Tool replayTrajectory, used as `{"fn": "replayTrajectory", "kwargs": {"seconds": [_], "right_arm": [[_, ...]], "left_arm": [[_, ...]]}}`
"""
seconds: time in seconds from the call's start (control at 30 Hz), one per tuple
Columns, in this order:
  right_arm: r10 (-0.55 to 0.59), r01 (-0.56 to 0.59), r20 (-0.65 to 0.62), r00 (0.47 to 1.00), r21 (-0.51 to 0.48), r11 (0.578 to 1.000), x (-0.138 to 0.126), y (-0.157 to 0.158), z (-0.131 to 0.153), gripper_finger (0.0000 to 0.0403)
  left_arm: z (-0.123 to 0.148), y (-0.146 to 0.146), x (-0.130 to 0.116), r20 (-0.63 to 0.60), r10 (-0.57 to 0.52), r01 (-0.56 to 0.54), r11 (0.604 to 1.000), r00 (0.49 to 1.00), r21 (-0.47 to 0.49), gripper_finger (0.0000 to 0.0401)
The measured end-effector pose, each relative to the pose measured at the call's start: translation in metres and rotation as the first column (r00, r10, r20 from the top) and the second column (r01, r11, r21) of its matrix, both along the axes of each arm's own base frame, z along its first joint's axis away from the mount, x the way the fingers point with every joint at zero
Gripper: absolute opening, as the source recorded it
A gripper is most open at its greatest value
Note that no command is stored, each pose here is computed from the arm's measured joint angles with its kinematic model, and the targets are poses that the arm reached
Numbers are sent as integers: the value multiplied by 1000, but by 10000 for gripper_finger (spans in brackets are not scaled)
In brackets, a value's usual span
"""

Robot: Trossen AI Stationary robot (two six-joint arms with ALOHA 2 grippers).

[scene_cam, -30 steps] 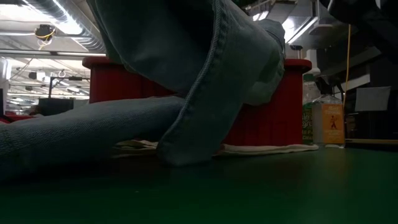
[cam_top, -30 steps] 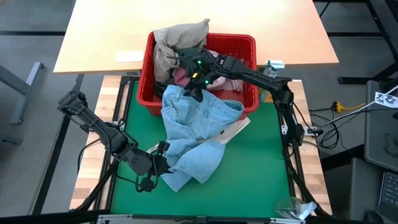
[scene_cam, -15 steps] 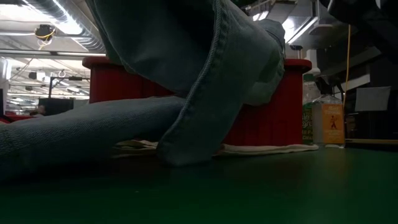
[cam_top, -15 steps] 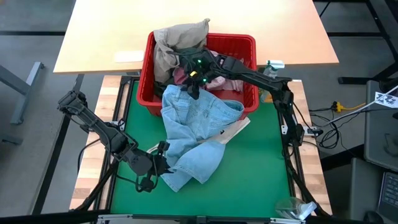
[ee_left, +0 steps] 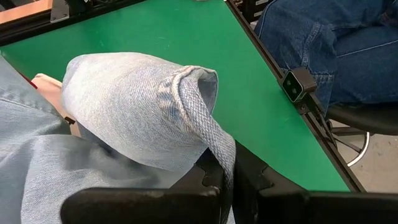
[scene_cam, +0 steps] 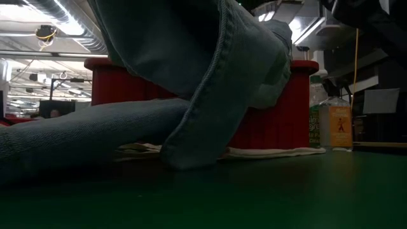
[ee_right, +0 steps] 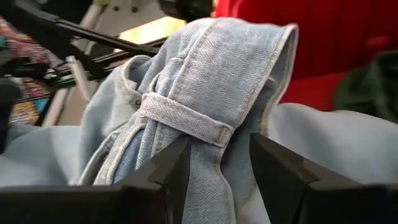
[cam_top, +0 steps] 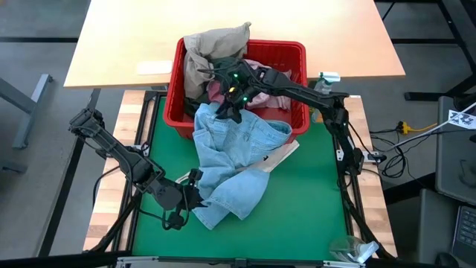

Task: Fold laundry
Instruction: Fold the blue jeans

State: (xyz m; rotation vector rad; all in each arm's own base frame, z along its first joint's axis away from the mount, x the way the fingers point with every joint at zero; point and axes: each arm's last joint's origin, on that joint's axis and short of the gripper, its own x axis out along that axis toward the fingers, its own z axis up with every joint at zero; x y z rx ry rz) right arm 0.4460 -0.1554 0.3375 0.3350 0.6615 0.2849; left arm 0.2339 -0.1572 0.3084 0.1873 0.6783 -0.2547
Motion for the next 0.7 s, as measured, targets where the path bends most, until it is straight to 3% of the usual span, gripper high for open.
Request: {"fn": "replayTrajectory", "kwargs": {"seconds": [0.2,0.43,0.7], "right_arm": [[49,-50,16,999,45,998,0,2,1,148],[64,-65,28,998,35,997,-2,7,5,15],[111,-113,61,992,26,993,-21,32,40,6]], "left_arm": [[0,0,0,0,0,0,1000,1000,0,4],[0,0,0,-1,1,-1,1000,1000,-1,4],[0,0,0,-2,5,-5,1000,1000,-6,4]]}}
